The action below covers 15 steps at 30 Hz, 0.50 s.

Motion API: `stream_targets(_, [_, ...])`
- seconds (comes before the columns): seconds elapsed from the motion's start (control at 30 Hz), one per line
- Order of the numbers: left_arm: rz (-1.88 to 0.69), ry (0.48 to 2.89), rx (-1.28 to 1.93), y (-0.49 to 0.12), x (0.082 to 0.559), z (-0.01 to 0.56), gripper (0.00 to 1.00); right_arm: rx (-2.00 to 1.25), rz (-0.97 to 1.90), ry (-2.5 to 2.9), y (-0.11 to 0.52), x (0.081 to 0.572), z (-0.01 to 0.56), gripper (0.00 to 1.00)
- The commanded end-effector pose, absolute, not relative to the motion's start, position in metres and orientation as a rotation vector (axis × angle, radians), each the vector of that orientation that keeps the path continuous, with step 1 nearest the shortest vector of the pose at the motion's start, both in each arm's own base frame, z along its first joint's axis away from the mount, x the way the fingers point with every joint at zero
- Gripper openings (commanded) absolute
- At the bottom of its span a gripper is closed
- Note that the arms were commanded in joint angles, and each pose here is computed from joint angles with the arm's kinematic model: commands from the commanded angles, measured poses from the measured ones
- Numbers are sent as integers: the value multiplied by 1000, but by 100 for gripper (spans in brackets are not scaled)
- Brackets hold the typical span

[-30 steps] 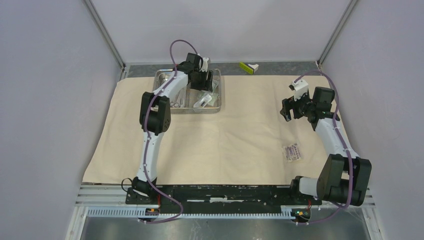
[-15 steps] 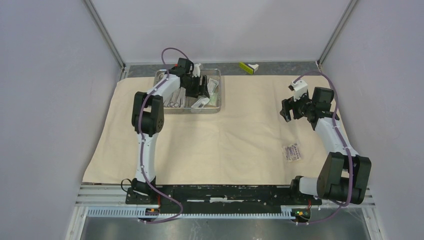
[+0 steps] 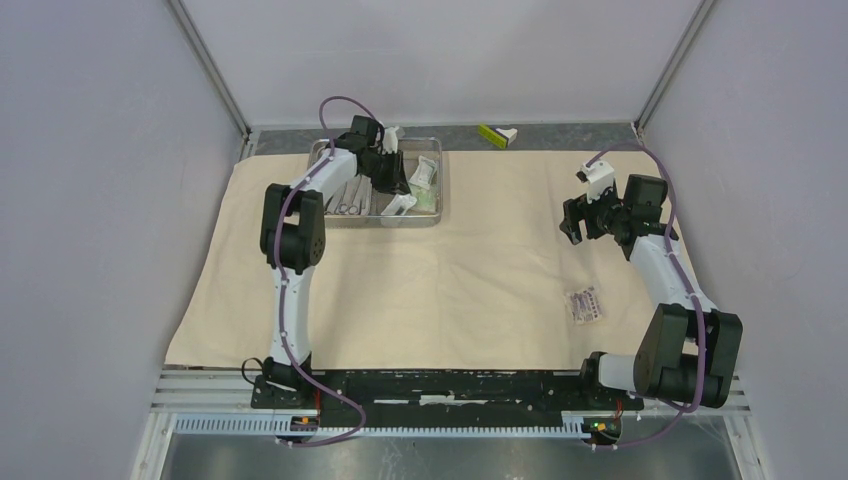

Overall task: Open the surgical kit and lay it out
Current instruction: Pick up the medical item from the container.

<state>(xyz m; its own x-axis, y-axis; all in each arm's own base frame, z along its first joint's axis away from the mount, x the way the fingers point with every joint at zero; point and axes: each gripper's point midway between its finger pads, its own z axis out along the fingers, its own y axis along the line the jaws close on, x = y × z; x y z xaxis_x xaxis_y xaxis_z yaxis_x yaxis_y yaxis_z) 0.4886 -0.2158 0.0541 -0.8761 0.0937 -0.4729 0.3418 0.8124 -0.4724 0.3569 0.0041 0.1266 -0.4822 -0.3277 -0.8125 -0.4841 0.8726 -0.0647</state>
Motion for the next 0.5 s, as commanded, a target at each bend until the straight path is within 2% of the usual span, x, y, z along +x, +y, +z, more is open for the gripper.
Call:
stream_targets(0.0, [-817,2461,347,-220,500,104,23,-598,195,2105,2,360,129,82])
stream_targets(0.17, [-760,2404,384,-213,502,130,3,-600,196,2101,3,360,131,82])
stream_targets(0.47, [-661,2262,480,-202,491,189,2,-598,192,2089,3,360,135,82])
